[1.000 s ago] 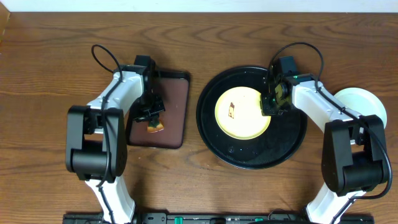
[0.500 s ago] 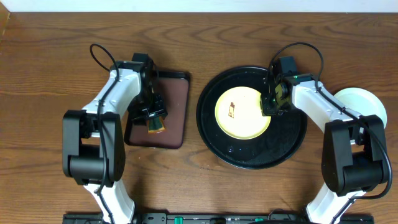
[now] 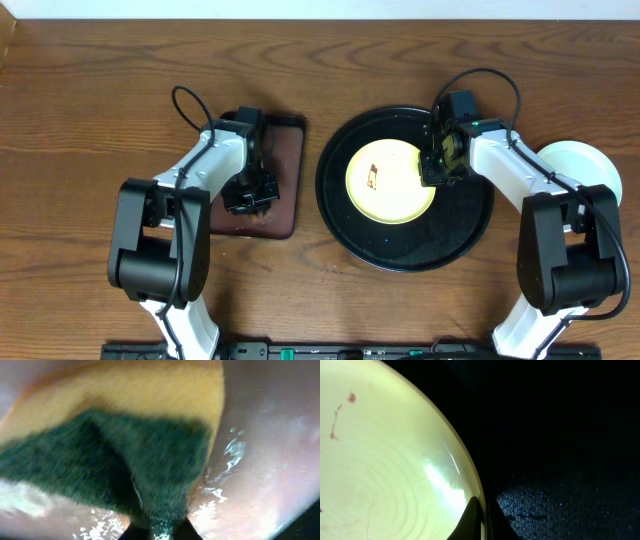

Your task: Clean dirty plates on tray and stack at the side

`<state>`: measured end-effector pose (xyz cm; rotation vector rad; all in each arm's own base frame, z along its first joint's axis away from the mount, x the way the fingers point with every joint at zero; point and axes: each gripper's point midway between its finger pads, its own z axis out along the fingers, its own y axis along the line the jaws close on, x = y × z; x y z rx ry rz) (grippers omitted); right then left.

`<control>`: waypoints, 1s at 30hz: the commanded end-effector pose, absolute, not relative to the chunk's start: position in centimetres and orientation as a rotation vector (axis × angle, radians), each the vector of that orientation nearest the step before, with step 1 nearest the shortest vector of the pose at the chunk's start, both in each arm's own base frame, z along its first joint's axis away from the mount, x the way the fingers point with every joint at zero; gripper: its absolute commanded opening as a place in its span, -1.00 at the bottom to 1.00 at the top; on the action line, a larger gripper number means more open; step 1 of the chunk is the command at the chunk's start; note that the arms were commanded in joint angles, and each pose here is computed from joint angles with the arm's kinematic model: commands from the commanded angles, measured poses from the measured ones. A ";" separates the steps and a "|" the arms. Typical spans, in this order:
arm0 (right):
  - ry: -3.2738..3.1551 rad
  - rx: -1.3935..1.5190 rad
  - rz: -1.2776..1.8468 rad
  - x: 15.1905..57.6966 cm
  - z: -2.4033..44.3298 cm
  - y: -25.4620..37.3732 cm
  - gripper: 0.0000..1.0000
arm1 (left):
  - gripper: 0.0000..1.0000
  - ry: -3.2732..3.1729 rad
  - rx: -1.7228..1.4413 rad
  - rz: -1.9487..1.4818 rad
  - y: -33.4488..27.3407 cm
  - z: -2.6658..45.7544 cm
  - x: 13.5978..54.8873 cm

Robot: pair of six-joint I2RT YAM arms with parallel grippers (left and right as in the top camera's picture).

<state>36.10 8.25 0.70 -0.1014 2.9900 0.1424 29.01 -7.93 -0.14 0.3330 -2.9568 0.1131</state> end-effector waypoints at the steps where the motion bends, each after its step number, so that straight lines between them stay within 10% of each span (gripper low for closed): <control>1: 3.000 -0.069 0.110 35.9 0.6 7.5 -0.98 | -0.85 -2.939 0.327 0.096 -7.7 -0.4 28.5; 4: 3.003 -0.069 0.109 35.8 0.6 7.5 -0.98 | -0.85 -2.932 0.295 0.093 -7.5 0.6 28.8; 13: 3.007 -0.069 0.109 35.7 0.6 7.5 -0.98 | 0.02 -3.053 0.300 -0.055 -5.7 3.1 32.3; 23: 3.008 -0.069 0.111 35.7 0.6 7.5 -0.98 | -0.10 -3.097 0.320 -0.080 -5.3 0.0 33.1; 30: 3.008 -0.070 0.120 35.7 0.6 7.6 -0.98 | -0.85 -3.092 0.301 -0.081 -5.3 -0.6 33.3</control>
